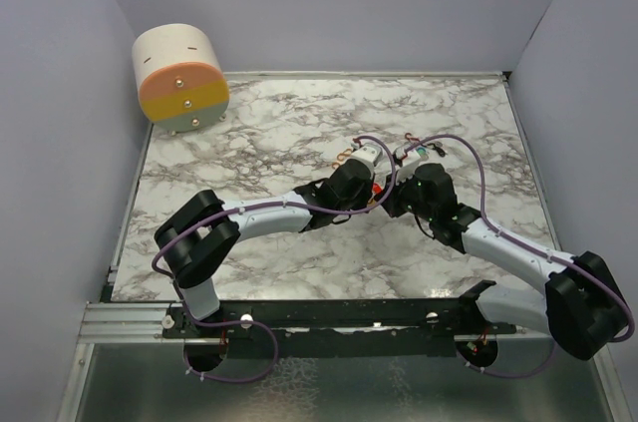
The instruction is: Put the keys on the keyring
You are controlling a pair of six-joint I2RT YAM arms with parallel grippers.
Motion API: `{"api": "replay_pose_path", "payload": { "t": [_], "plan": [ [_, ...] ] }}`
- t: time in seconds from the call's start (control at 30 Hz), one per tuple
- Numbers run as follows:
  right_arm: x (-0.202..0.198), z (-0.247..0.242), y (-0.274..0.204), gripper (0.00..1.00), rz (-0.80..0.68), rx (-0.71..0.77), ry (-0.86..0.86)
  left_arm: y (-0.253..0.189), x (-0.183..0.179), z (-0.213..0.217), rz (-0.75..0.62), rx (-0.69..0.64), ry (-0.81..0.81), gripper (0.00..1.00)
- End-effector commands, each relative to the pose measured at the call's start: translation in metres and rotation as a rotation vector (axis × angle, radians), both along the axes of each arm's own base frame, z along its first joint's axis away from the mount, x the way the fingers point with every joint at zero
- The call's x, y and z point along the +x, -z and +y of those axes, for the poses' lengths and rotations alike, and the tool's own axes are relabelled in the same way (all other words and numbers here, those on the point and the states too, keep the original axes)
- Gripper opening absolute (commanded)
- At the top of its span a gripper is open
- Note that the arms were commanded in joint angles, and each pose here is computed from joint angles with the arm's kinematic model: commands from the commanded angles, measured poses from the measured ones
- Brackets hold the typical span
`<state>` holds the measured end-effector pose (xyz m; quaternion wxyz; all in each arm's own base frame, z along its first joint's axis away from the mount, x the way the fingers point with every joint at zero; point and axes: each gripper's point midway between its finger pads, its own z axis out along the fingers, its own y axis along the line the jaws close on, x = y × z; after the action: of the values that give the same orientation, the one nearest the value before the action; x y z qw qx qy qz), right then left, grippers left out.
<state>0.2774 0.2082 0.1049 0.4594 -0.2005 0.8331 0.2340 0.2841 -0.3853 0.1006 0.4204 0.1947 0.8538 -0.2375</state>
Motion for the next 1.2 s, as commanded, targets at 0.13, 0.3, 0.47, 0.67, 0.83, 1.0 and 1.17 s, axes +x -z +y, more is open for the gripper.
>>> {"api": "replay_pose_path", "payload": {
  "t": [0.13,0.3,0.47,0.67,0.83,1.0,1.17],
  "plan": [
    [0.003,0.010,-0.021,0.01,-0.072,0.039,-0.032,-0.019,0.007,-0.013,-0.045,-0.034,0.012,0.00],
    [0.001,0.011,-0.020,0.01,-0.069,0.039,-0.039,-0.022,0.009,-0.014,-0.053,-0.033,0.009,0.00],
    [-0.001,0.012,-0.021,0.01,-0.070,0.042,-0.047,-0.022,0.010,-0.014,-0.056,-0.033,0.007,0.00],
    [-0.004,0.014,-0.020,0.01,-0.069,0.043,-0.060,-0.021,0.011,-0.013,-0.059,-0.029,0.000,0.00],
    [-0.005,0.014,-0.018,0.01,-0.062,0.041,-0.065,-0.023,0.014,-0.012,-0.066,-0.030,-0.010,0.00],
    [-0.007,0.014,-0.017,0.01,-0.057,0.039,-0.066,-0.024,0.015,-0.010,-0.071,-0.029,-0.018,0.00],
    [-0.008,0.014,-0.016,0.01,-0.054,0.038,-0.066,-0.027,0.018,-0.007,-0.077,-0.031,-0.030,0.00]
  ]
}}
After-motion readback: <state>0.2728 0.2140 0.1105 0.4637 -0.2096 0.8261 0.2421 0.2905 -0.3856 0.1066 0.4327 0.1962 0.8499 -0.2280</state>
